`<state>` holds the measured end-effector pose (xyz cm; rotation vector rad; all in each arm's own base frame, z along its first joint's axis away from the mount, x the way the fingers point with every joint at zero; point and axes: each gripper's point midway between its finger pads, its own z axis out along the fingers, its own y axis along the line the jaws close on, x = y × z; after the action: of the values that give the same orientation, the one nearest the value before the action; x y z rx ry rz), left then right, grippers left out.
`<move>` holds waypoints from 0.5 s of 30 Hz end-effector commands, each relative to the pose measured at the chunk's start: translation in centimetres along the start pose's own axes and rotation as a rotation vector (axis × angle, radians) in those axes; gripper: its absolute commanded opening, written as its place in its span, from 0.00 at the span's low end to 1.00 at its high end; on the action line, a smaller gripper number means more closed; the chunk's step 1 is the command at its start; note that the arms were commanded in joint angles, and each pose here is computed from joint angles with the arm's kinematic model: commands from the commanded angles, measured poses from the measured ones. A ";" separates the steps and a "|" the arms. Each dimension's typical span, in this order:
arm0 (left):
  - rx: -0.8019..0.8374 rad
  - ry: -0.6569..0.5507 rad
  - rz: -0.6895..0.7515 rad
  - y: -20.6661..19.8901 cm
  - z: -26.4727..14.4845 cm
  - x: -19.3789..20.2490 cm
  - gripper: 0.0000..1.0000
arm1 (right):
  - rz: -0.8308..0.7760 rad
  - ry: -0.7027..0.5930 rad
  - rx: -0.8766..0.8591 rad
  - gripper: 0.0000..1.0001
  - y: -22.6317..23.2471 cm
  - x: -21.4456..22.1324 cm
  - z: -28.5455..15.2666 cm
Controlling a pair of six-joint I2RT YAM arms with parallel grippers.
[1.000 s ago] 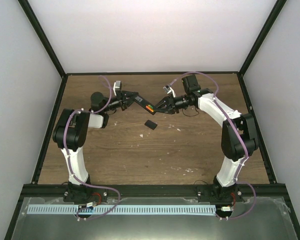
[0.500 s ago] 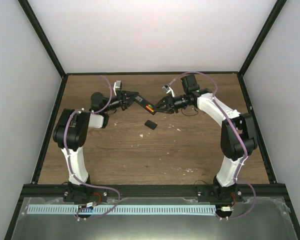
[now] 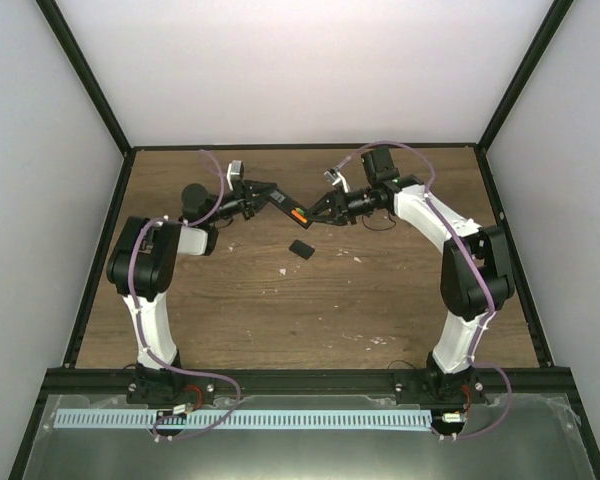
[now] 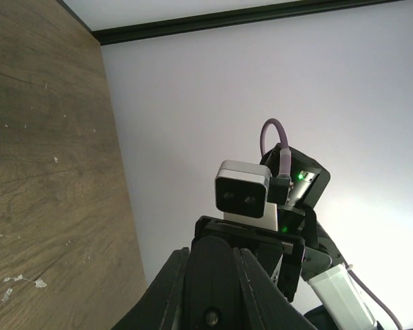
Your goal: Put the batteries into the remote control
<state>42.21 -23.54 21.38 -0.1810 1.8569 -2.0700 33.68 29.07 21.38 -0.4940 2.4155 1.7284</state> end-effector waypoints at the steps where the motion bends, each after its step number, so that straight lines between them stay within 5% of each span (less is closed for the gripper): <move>1: -0.003 0.019 0.036 0.6 0.6 0.3 0.00 | -0.111 0.009 -0.067 0.17 3.6 -1.1 0.8; 15: -0.088 -0.035 0.029 2.2 0.7 -0.7 0.00 | -0.109 0.017 -0.052 0.17 3.5 -1.0 1.3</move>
<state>42.91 -23.31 20.34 -0.2257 1.8891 -2.0343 34.12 29.41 20.74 -0.4857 2.4417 1.6850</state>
